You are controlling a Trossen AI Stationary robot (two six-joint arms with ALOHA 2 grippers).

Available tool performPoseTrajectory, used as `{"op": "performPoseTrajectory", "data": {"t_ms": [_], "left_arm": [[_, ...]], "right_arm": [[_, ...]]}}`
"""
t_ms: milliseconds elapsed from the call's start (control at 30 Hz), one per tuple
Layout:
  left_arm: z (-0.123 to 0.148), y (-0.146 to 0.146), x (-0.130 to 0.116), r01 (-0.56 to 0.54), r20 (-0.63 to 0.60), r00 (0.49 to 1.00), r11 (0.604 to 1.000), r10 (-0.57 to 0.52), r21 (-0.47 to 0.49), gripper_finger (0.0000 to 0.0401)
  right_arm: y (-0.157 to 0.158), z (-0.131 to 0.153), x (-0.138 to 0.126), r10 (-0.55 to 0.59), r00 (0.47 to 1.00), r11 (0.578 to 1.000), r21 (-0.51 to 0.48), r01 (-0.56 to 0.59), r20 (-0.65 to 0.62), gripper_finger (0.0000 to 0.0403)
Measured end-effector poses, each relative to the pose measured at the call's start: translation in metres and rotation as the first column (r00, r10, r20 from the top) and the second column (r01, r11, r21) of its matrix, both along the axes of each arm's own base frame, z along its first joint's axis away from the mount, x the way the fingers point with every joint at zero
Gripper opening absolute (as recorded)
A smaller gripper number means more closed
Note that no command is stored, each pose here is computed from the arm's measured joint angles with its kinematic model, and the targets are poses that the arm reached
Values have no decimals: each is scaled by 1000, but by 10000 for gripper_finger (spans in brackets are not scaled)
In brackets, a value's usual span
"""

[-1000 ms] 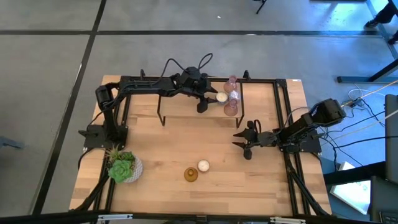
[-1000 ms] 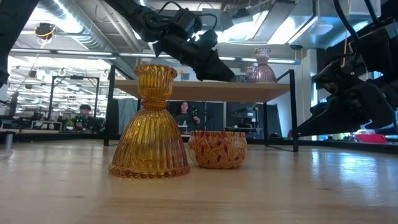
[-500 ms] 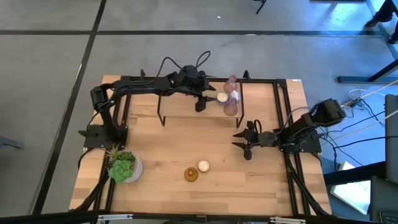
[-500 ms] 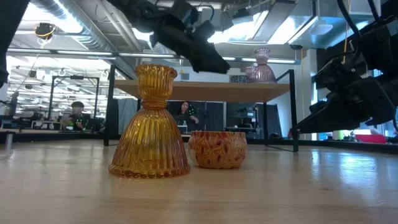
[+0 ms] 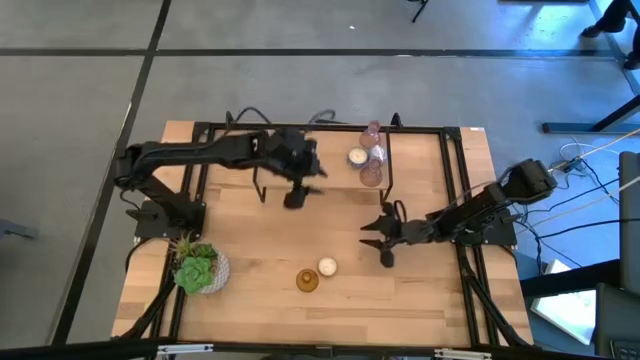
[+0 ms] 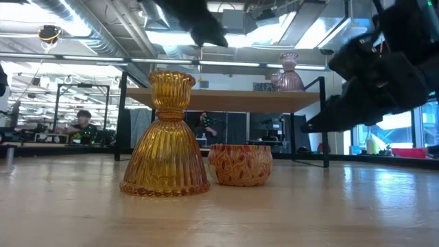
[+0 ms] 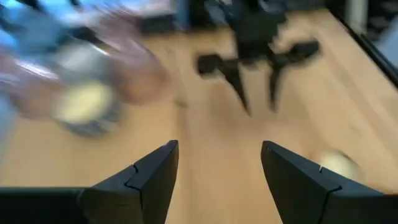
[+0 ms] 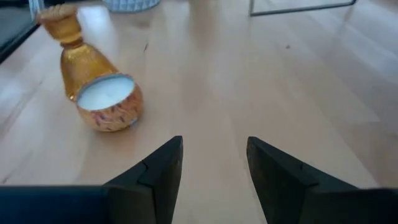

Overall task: Pick & Place candle stick holders
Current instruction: Adjust the yellow glass candle holder on the table

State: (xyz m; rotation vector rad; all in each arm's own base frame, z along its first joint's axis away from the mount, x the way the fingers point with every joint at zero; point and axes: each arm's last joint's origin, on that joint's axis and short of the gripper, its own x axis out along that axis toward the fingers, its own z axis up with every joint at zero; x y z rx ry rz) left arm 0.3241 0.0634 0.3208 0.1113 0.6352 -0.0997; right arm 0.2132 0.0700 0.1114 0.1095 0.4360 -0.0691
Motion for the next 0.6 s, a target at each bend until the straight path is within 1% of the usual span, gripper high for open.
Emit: {"op": "performPoseTrajectory", "data": {"t_ms": [100, 167, 233, 333, 400, 433, 533, 600], "left_arm": [[-6, -25, -6, 43, -113, 992, 998, -49, -53, 226], [-11, -42, -10, 63, -191, 978, 994, -79, -90, 226], [-15, -61, -13, 80, -255, 961, 989, -110, -125, 226], [-26, -90, -18, 82, -306, 944, 986, -124, -144, 226], [-31, -109, -24, 71, -329, 938, 988, -112, -134, 226], [-32, -118, -25, 63, -321, 942, 990, -100, -124, 226], [-40, -144, -34, 29, -321, 946, 997, -50, -71, 226], [-43, -160, -37, 5, -282, 959, 999, -16, -41, 226]], "right_arm": [[11, 8, 12, 10, 999, 1000, -14, -11, -51, 183], [18, 14, 19, 11, 997, 1000, -20, -13, -73, 183], [27, 22, 25, 21, 998, 1000, -8, -22, -65, 183], [42, 33, 28, 42, 999, 999, 2, -42, -27, 183], [54, 38, 26, 44, 999, 999, 3, -44, 0, 183], [61, 40, 25, 43, 999, 999, 0, -43, 12, 183], [77, 42, 15, 47, 998, 999, -30, -46, 34, 183], [85, 43, 10, 46, 997, 998, -40, -44, 55, 183]]}}
